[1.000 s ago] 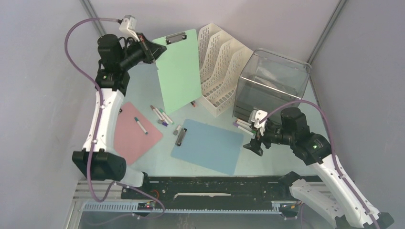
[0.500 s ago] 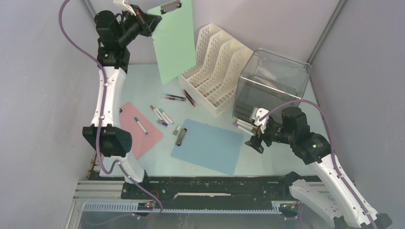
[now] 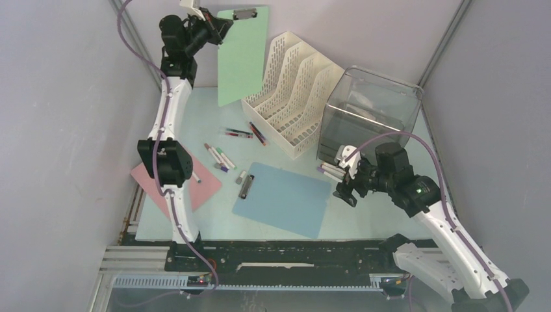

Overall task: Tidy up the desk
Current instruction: Place the folder in the storage box.

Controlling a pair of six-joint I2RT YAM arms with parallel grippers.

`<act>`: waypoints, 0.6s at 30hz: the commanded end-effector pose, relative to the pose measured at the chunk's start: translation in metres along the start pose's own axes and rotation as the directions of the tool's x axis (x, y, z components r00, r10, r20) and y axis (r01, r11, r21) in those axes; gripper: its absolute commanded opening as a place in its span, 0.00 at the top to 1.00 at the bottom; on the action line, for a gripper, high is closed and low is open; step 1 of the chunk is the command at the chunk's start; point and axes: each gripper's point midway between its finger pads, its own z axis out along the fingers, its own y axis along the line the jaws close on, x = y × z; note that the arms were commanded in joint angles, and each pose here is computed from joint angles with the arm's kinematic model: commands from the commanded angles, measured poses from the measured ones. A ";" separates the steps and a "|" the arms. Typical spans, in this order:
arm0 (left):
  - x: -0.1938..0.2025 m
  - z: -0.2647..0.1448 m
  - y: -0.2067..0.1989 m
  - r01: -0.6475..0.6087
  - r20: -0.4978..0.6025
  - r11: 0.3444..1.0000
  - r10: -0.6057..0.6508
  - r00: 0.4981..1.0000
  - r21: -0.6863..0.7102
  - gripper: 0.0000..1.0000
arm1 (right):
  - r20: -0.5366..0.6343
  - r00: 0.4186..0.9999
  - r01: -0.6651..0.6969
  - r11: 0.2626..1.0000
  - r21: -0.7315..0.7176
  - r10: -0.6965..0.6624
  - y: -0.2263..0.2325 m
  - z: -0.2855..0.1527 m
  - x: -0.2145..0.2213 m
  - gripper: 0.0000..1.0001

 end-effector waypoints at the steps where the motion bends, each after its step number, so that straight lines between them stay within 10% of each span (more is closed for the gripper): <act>1: -0.045 0.008 -0.017 -0.106 0.153 0.993 0.098 0.983 0.043 1.00 | -0.026 1.000 0.018 1.000 0.019 -0.017 -0.007 0.005 0.004 0.11; 18: -0.015 0.044 -0.026 -0.225 0.342 0.963 0.162 0.925 0.151 1.00 | -0.072 0.997 0.026 1.000 0.017 -0.024 -0.008 0.012 0.014 0.11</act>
